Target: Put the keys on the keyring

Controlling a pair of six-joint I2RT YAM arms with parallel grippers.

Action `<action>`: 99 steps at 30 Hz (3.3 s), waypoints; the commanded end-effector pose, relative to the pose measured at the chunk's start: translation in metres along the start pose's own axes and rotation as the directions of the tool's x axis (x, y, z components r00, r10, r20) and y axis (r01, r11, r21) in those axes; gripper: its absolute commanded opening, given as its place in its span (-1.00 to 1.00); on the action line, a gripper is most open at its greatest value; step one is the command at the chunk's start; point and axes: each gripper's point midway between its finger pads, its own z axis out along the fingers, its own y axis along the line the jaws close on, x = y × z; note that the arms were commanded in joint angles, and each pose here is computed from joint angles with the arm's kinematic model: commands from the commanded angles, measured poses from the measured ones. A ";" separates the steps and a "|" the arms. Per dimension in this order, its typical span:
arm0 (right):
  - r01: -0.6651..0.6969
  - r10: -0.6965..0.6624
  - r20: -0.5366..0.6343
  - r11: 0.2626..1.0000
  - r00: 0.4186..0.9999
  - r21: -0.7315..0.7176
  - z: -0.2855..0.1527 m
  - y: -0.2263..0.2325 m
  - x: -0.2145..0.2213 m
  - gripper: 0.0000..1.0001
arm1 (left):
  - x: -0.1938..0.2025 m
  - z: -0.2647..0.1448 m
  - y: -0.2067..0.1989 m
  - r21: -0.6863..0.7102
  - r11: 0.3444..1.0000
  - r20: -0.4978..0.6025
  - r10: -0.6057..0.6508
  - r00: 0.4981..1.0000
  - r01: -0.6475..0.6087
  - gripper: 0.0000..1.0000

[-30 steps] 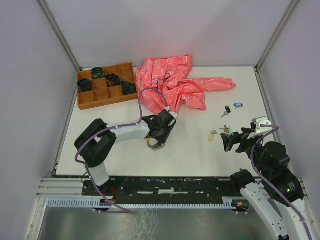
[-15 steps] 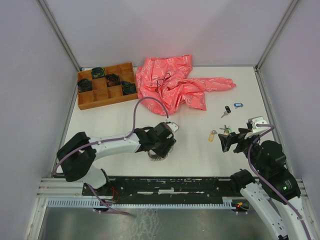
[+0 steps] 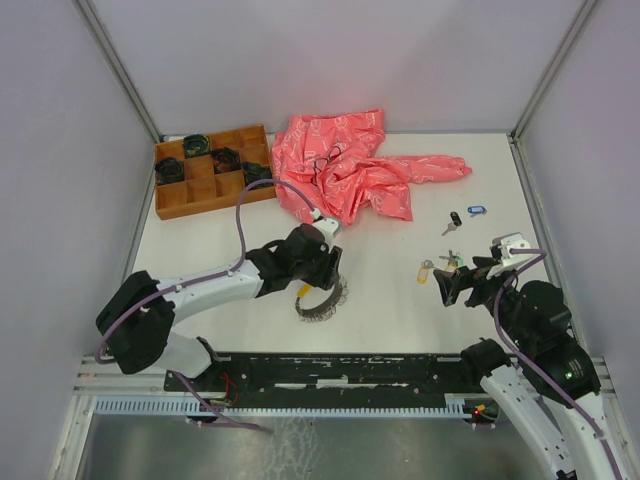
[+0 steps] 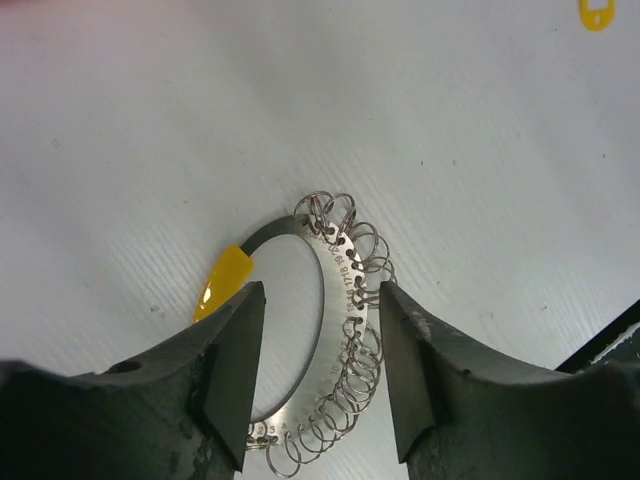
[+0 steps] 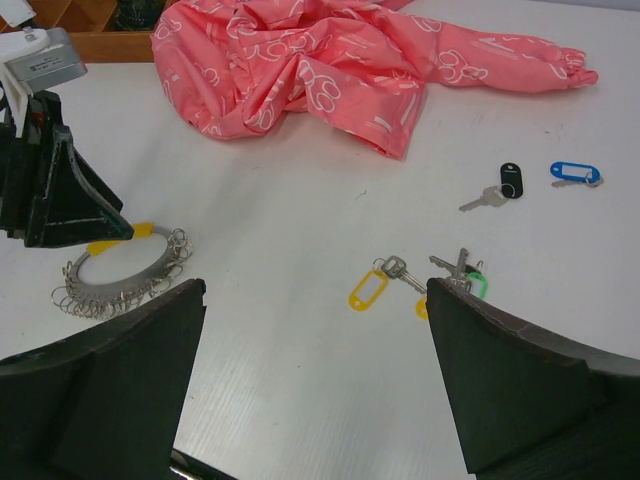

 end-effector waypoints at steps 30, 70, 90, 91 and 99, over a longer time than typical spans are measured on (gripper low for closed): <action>0.027 -0.022 0.061 0.997 0.998 -0.076 0.003 0.013 -0.013 0.99 | 0.008 0.065 0.016 0.230 0.973 -0.094 0.034 0.995 -0.011 -0.20; -0.196 0.058 -0.405 0.931 0.912 -0.308 0.058 0.071 0.048 0.92 | -0.016 0.046 -0.046 0.266 0.960 0.014 0.091 0.996 -0.092 -0.31; -0.269 0.076 -0.479 0.898 0.875 -0.348 0.077 0.083 0.074 0.82 | 0.000 0.052 -0.038 0.253 0.965 0.018 0.065 0.998 -0.068 -0.33; -0.270 0.076 -0.480 0.897 0.874 -0.349 0.076 0.084 0.074 0.81 | 0.001 0.054 -0.037 0.254 0.964 0.017 0.083 0.996 -0.084 -0.33; -0.270 0.074 -0.478 0.895 0.875 -0.356 0.075 0.084 0.076 0.78 | 0.009 0.068 -0.038 0.286 0.941 -0.001 0.187 0.982 -0.179 -0.38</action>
